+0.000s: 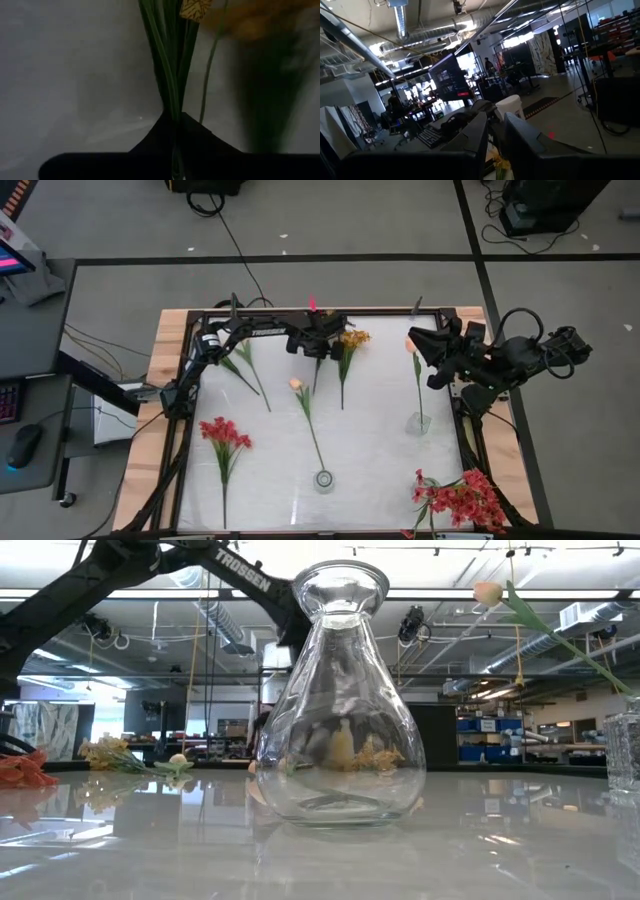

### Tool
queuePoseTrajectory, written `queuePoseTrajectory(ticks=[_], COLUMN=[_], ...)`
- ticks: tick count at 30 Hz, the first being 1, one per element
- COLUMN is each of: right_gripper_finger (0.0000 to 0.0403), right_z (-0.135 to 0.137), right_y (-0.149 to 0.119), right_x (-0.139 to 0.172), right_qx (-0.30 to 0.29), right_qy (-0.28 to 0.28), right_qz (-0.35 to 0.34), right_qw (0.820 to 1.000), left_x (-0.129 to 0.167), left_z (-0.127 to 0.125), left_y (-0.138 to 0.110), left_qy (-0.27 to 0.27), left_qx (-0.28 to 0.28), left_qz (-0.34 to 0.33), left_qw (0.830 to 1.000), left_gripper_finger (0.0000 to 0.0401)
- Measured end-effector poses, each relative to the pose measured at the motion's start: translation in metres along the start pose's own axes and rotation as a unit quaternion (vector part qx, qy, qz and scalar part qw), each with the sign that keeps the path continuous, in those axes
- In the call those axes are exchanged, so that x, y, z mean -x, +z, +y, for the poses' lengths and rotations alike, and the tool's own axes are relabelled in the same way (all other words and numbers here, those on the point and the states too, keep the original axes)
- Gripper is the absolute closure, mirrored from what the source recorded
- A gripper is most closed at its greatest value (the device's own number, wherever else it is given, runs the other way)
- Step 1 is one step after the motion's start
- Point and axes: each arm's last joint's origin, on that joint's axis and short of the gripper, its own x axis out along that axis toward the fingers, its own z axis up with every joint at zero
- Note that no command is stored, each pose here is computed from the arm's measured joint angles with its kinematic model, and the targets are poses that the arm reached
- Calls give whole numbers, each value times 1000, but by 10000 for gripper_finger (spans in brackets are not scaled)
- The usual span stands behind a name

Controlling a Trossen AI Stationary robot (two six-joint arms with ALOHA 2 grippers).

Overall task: Sort flowers into vase by color
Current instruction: Put the middle yellow flowers into the bottom left transparent vase

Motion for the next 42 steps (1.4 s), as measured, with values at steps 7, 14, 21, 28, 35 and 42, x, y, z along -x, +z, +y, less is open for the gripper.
queuePoseTrajectory(ticks=[7, 14, 21, 28, 35, 42], right_gripper_finger=[328, 328, 328, 328, 328, 328], right_z=[0, 0, -1, -1, 0, 0], right_y=[-1, -2, -2, -2, -2, -2], right_x=[0, 0, 0, 0, 0, 0], right_qx=[4, 38, 51, 54, 43, 37], right_qy=[0, -1, -2, -2, -1, -1], right_qz=[3, 9, 8, 9, 9, 9], right_qw=[1000, 999, 999, 998, 999, 999], left_x=[60, 133, 195, 252, 295, 329], left_z=[-12, -20, -21, -28, -38, -50], left_y=[30, 43, 14, -35, -84, -134], left_qy=[-18, -58, -128, -185, -260, -302], left_qx=[-18, -88, -155, -241, -286, -329], left_qz=[-55, -100, -129, -161, -201, -276], left_qw=[998, 989, 971, 939, 900, 851], left_gripper_finger=[383, 384, 382, 381, 381, 381])
